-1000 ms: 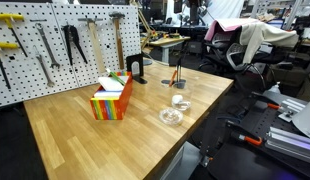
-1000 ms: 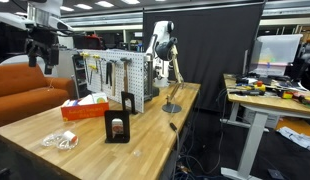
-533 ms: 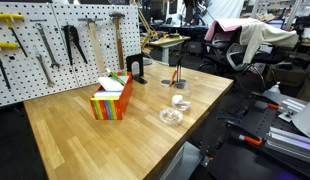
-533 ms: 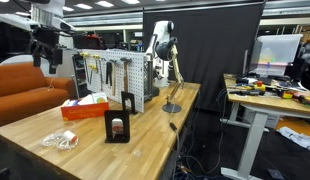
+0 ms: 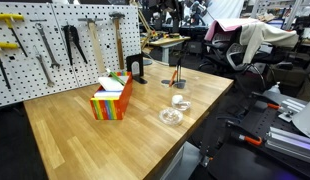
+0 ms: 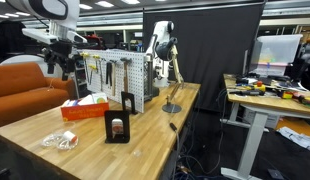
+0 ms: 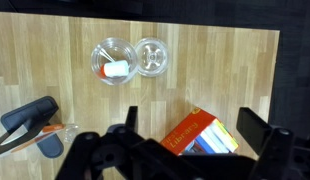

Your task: Take a book from the box and make it stand on the table

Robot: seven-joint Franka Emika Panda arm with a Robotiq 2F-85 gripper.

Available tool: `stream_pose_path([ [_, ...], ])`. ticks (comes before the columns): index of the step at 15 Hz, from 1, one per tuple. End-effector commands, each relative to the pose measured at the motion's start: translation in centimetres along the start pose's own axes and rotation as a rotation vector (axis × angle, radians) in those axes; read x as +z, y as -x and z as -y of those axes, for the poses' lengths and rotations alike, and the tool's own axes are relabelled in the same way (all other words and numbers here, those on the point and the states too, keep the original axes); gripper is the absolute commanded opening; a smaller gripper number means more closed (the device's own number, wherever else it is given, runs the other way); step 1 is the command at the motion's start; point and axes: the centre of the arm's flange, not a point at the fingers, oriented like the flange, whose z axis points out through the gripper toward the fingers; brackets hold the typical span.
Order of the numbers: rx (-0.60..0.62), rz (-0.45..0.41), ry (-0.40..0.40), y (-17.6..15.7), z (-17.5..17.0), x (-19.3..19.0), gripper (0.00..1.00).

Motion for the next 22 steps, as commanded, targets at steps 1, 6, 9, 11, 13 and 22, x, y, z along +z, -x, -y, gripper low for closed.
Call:
stream_pose_path([
  [1, -0.035, -0.022, 0.011, -4.1, 0.6, -0.3, 1.00],
  [6, -0.026, -0.036, 0.010, -4.9, 0.9, 0.1, 1.00],
  [9, -0.026, -0.036, 0.010, -5.0, 0.9, 0.1, 1.00],
  [11, -0.027, -0.036, 0.010, -5.0, 0.9, 0.1, 1.00],
  [13, -0.039, -0.040, 0.016, -5.6, 1.3, 0.3, 1.00],
  [22, -0.189, 0.008, 0.173, -14.4, 5.1, 4.8, 1.00],
])
